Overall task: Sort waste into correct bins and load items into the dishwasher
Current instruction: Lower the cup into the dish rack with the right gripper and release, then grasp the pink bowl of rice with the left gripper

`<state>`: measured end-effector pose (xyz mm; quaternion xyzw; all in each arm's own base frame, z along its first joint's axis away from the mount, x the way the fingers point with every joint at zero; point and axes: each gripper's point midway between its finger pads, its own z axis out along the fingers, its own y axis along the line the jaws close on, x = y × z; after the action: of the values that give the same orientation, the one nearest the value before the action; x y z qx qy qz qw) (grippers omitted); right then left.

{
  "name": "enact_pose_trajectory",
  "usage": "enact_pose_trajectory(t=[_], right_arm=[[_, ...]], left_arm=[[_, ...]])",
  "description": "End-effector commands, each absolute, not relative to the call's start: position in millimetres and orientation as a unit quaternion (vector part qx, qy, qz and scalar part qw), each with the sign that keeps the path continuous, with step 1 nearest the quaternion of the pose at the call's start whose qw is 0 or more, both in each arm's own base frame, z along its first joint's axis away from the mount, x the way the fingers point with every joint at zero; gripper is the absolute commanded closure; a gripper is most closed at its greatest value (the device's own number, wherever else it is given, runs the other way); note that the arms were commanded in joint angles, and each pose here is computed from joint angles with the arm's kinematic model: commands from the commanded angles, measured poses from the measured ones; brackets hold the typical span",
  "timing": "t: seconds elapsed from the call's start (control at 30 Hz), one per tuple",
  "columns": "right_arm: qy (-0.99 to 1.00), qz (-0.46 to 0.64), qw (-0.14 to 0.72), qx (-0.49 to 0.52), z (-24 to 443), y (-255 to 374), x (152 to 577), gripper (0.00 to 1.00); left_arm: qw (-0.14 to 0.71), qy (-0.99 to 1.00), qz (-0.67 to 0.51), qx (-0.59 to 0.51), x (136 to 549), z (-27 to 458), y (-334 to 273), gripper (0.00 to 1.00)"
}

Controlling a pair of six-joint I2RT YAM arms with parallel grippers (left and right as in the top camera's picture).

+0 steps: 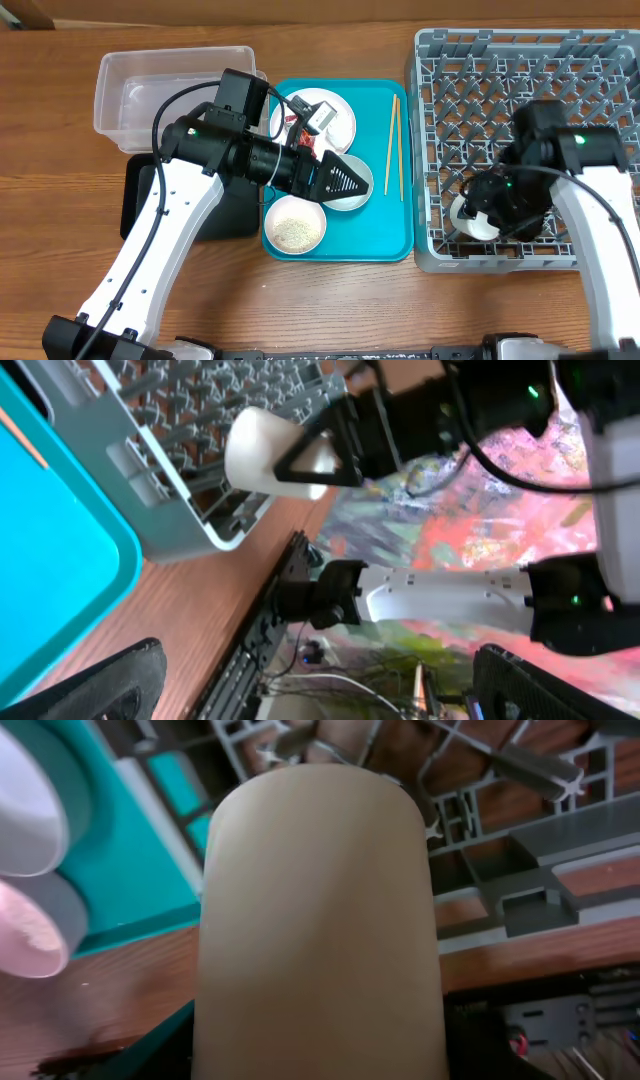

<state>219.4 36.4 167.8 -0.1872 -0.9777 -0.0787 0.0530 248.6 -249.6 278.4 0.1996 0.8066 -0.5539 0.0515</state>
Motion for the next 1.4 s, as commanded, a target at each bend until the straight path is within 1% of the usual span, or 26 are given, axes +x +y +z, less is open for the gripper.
enact_pose_trajectory(t=[0.0,0.17,0.2,0.27,0.33,0.37,0.4,0.6,0.7,0.77,0.8,0.83,0.9,0.93,1.0,1.07,1.13,1.2,1.3,1.37], right_arm=[[-0.979,-0.056,0.092,-0.175,152.3,32.8,219.9,0.48],[-0.978,-0.051,0.119,-0.162,147.0,34.6,215.0,0.46],[-0.979,-0.052,0.118,-0.16,146.8,35.4,215.6,0.43],[-0.978,-0.053,0.119,-0.16,147.0,35.8,215.4,0.31],[-0.978,-0.053,0.119,-0.16,147.1,35.9,215.2,0.25],[-0.978,-0.053,0.119,-0.16,147.1,35.9,215.1,0.15],[-0.978,-0.053,0.119,-0.16,146.9,35.9,215.4,0.0],[-0.982,-0.058,0.099,-0.148,149.4,36.1,220.6,0.0],[-0.984,-0.068,0.052,-0.157,161.2,37.0,228.4,0.0],[-0.983,-0.08,-0.004,-0.167,178.2,37.4,237.0,0.0],[-0.981,-0.085,-0.026,-0.17,186.1,37.6,239.6,0.0],[-0.978,-0.094,-0.063,-0.175,199.6,37.7,243.1,0.0],[-0.966,-0.115,-0.147,-0.177,231.7,38.0,247.4,0.0],[-0.961,-0.121,-0.174,-0.175,242.1,38.0,248.0,0.0],[-0.942,-0.14,-0.256,-0.165,274.2,37.9,246.8,0.0],[-0.925,-0.152,-0.31,-0.157,297.4,37.7,242.4,0.0],[-0.909,-0.162,-0.354,-0.152,316.9,37.4,234.4,0.0],[-0.898,-0.167,-0.379,-0.148,328.5,36.9,225.2,0.0],[-0.891,-0.171,-0.396,-0.145,336.4,36.3,212.7,0.0],[-0.891,-0.171,-0.396,-0.145,336.3,36.1,207.7,0.0]], left_arm=[[0.05,0.809,-0.548,0.206,245.8,274.3,-248.0,0.0],[0.05,0.82,-0.533,0.202,247.1,268.5,-245.6,0.0],[0.05,0.82,-0.533,0.202,247.2,268.4,-245.5,0.0],[0.05,0.82,-0.532,0.202,247.2,268.4,-245.5,0.0],[0.05,0.82,-0.533,0.202,247.2,268.5,-245.6,0.0],[0.05,0.82,-0.533,0.202,247.1,268.3,-245.5,0.0],[0.05,0.82,-0.533,0.202,247.2,268.5,-245.5,0.0],[0.051,0.822,-0.53,0.202,247.7,267.4,-245.1,0.0],[0.052,0.824,-0.526,0.201,248.4,266.2,-244.6,0.0],[0.055,0.839,-0.504,0.197,250.8,258.2,-241.1,0.0],[0.055,0.848,-0.49,0.194,252.0,253.4,-238.7,0.05],[0.056,0.863,-0.465,0.188,254.2,244.7,-234.3,0.11],[0.058,0.905,-0.388,0.163,260.9,222.0,-221.8,0.18],[0.059,0.925,-0.345,0.145,264.6,211.0,-215.0,0.21],[0.075,0.964,-0.232,0.108,272.4,188.2,-196.8,0.27],[0.094,0.979,-0.151,0.094,273.7,175.7,-188.7,0.31],[0.115,0.985,-0.087,0.093,270.8,164.4,-189.1,0.36],[0.134,0.986,-0.039,0.096,266.5,153.3,-190.9,0.38],[0.165,0.983,0.037,0.069,260.7,132.2,-182.9,0.38],[0.168,0.983,0.056,0.055,256.3,116.2,-179.3,0.38]])
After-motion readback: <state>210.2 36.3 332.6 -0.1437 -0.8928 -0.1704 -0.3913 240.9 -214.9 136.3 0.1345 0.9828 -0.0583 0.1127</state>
